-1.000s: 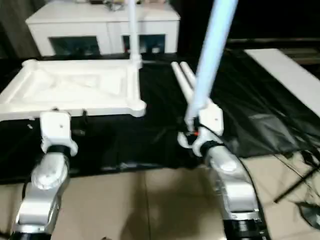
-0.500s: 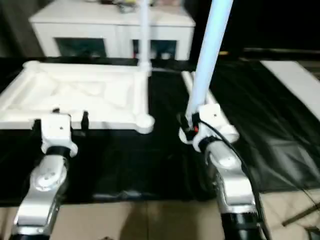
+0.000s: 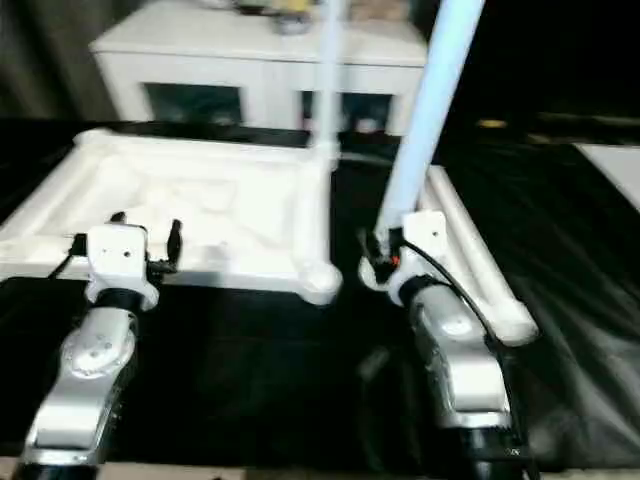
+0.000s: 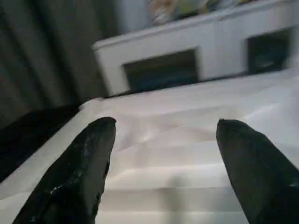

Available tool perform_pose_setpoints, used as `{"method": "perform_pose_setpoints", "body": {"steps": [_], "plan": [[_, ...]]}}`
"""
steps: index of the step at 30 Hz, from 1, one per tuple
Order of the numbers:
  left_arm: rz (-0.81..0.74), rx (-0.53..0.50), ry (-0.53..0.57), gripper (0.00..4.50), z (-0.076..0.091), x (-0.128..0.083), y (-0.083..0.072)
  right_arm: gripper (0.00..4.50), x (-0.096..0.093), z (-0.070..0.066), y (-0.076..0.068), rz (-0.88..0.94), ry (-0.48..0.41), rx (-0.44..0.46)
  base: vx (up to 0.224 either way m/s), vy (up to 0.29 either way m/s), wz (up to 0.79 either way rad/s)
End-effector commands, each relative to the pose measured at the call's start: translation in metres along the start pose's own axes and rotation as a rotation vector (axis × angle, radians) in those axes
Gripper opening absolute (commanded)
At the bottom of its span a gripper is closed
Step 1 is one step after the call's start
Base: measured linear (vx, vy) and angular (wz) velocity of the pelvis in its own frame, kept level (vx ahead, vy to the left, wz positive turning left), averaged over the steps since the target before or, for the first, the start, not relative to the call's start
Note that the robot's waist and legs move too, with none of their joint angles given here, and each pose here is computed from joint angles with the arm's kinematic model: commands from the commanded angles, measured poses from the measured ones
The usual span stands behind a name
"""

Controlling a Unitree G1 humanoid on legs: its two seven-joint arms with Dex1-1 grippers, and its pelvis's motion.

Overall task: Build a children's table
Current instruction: Move to table

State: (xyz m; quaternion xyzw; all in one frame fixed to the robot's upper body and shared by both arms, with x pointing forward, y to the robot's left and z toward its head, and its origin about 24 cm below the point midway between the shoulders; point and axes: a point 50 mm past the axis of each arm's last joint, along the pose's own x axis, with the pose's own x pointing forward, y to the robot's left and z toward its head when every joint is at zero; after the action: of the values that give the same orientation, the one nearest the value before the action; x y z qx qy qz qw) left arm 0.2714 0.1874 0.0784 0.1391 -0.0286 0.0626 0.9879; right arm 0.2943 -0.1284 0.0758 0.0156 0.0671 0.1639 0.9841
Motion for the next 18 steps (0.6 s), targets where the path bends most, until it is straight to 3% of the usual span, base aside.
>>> {"method": "perform_pose_setpoints", "body": {"steps": [1,4,6,11,12,13,15,16,18], "plan": [[-0.034,-0.019,-0.029,3.82,0.007,0.002,-0.009,1.86,-0.005,0.003,-0.012,-0.047,-0.016,-0.014,0.152,0.062,0.02],[-0.063,-0.021,-0.028,3.82,0.007,0.003,-0.011,1.86,-0.007,0.003,-0.010,-0.045,-0.017,-0.025,0.125,0.020,0.01],[-0.153,-0.092,-0.033,3.82,0.008,0.003,-0.017,1.86,-0.008,0.006,-0.012,-0.042,-0.025,-0.026,0.117,-0.072,0.12],[-0.484,-0.153,-0.077,3.82,0.010,0.003,-0.026,1.86,-0.008,0.012,-0.018,-0.022,-0.044,-0.023,0.072,-0.016,0.07],[-0.545,-0.160,-0.081,4.11,0.011,0.003,-0.026,1.86,-0.009,0.013,-0.018,-0.007,-0.049,-0.024,0.000,0.000,0.00],[-0.618,-0.181,-0.069,4.11,0.011,0.004,-0.026,1.86,-0.009,0.015,-0.019,0.014,-0.054,-0.036,0.000,0.000,0.00],[-0.660,-0.178,-0.067,4.18,0.011,0.005,-0.026,1.86,-0.010,0.016,-0.019,0.029,-0.055,-0.040,0.026,0.058,0.02],[-0.818,-0.158,-0.067,4.23,0.013,0.006,-0.028,1.86,-0.012,0.019,-0.020,0.073,-0.058,-0.053,0.000,0.000,0.00],[-0.894,-0.130,-0.059,4.45,0.014,0.008,-0.030,1.86,-0.013,0.021,-0.022,0.095,-0.057,-0.057,-0.070,0.023,0.06]]}}
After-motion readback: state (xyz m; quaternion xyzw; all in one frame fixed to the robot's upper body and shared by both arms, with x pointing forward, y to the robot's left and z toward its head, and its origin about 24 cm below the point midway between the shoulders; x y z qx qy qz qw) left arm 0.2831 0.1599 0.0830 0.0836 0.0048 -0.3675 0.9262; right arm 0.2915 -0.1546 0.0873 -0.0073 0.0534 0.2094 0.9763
